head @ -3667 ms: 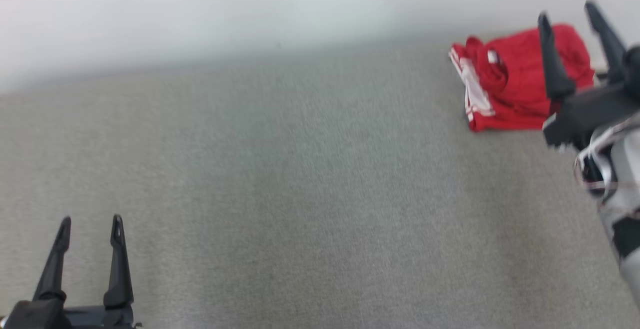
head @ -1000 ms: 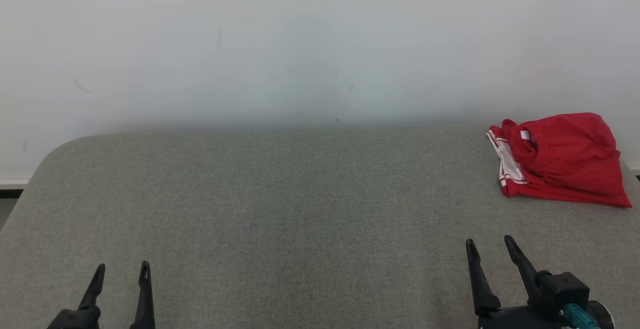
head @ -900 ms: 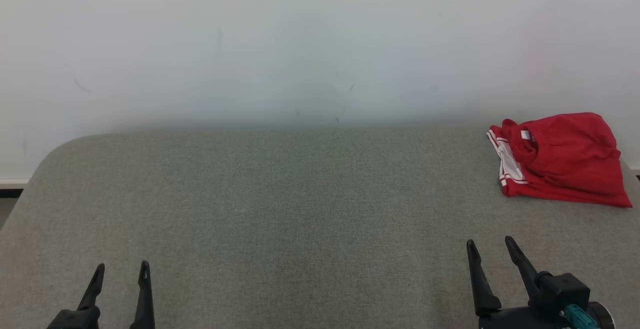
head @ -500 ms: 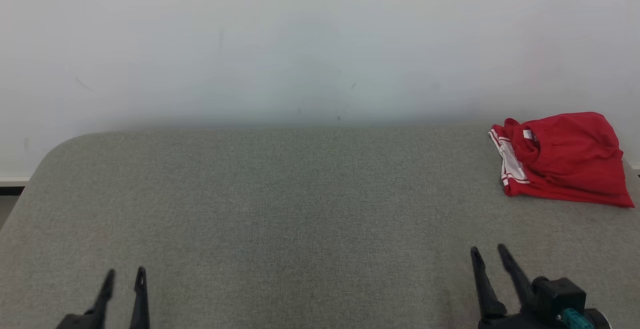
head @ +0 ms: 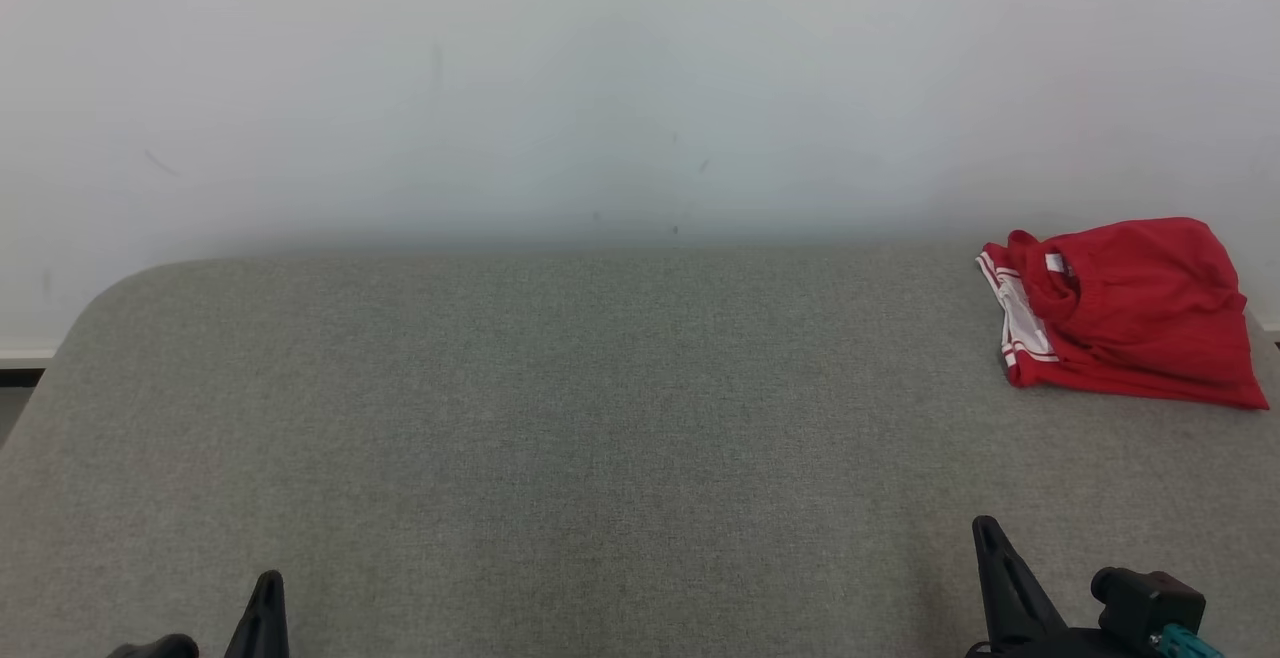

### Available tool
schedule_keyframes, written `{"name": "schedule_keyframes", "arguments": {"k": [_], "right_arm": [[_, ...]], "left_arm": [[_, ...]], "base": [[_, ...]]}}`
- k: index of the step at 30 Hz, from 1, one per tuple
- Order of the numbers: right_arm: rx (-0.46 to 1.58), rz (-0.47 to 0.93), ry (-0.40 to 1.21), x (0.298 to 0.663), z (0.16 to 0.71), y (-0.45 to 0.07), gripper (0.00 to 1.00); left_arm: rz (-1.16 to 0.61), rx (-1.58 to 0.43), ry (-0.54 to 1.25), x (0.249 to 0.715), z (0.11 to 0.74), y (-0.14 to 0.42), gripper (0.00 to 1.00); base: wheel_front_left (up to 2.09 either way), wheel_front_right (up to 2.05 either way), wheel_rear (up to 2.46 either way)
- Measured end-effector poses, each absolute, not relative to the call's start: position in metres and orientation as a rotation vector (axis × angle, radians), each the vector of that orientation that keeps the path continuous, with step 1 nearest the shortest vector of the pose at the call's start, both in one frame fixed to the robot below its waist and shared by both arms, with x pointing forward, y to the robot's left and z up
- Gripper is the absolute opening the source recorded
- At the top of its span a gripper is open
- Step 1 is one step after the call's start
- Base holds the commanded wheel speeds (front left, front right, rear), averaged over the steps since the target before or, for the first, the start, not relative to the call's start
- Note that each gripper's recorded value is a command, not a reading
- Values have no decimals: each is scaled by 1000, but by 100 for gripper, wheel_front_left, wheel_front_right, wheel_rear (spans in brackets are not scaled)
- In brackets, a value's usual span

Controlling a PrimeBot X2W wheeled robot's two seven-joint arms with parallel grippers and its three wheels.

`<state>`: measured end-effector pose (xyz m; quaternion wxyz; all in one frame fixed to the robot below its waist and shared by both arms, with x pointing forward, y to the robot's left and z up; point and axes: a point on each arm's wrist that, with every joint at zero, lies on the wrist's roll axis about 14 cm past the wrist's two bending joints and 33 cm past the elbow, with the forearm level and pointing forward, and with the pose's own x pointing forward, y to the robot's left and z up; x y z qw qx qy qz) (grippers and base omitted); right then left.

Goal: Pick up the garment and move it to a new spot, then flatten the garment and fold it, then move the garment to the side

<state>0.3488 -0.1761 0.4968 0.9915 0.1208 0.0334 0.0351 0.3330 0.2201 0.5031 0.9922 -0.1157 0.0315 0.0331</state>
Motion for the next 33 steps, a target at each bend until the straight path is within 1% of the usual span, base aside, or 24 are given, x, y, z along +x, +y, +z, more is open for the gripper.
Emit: {"name": "schedule_keyframes", "arguments": {"k": [4,15,33], "right_arm": [[339,61,69,350,497,-177,0],[529,44,67,356,498,-181,0],[780,27,61,364,501,-185,0]], "left_arm": [[70,-327,77,337,501,220,0],[74,-513,93,345,498,219,0],[66,-773,99,354,497,214,0]], "base": [[0,0,0],[0,0,0],[0,0,0]]}}
